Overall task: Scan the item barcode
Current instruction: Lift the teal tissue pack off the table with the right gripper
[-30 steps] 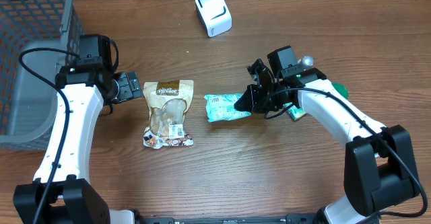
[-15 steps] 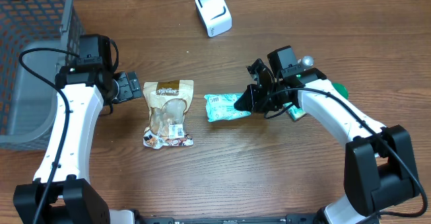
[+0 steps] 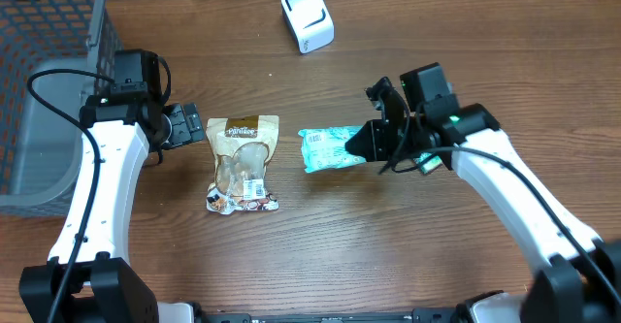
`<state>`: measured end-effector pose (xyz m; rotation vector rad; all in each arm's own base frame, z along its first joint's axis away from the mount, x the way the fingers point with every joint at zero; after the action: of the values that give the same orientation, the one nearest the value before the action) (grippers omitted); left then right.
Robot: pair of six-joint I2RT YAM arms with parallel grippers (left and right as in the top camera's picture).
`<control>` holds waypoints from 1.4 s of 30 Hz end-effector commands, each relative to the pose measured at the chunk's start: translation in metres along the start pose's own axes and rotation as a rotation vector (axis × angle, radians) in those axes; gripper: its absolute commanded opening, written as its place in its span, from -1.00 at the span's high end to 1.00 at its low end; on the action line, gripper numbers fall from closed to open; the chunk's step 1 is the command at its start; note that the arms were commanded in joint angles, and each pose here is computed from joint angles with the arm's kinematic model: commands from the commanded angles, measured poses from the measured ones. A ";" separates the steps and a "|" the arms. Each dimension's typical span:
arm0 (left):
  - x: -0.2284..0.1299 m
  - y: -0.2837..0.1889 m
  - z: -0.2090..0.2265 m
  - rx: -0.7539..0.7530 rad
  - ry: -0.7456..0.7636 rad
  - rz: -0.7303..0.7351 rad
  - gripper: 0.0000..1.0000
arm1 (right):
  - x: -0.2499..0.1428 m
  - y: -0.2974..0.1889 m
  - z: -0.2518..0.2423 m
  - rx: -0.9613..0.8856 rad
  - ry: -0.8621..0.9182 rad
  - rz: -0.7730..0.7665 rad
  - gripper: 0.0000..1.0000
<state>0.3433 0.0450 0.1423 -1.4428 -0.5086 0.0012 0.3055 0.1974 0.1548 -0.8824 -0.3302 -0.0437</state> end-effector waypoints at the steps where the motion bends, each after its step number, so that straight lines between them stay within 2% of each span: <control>1: 0.005 -0.005 0.001 0.007 0.009 -0.023 -0.99 | 0.007 -0.037 0.017 -0.034 -0.075 -0.099 0.93; 7: 0.005 -0.005 0.001 0.007 0.009 -0.023 -0.99 | -0.005 -0.060 0.028 -0.036 -0.086 -0.119 0.93; 35: 0.005 -0.005 0.001 0.007 0.009 -0.023 -0.99 | -0.013 -0.059 0.036 0.022 -0.076 -0.082 0.91; 38: 0.005 -0.005 0.001 0.007 0.009 -0.023 -0.99 | -0.013 -0.059 0.036 0.021 -0.074 -0.080 0.81; 42: 0.005 -0.005 0.001 0.007 0.009 -0.023 -0.99 | -0.016 -0.059 0.035 0.019 -0.067 -0.070 0.78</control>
<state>0.3432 0.0449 0.1423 -1.4432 -0.5082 0.0014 0.2701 0.1829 0.1980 -0.8864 -0.3800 -0.0648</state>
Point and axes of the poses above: each gripper's point midway between its finger pads, its own y axis out along the fingers, its own z axis along the line the jaws close on, x = y × z, the point moved 1 cm from there along -y, back along the fingers, and after that the axes turned 1 degree about y, right-handed, at the moved point
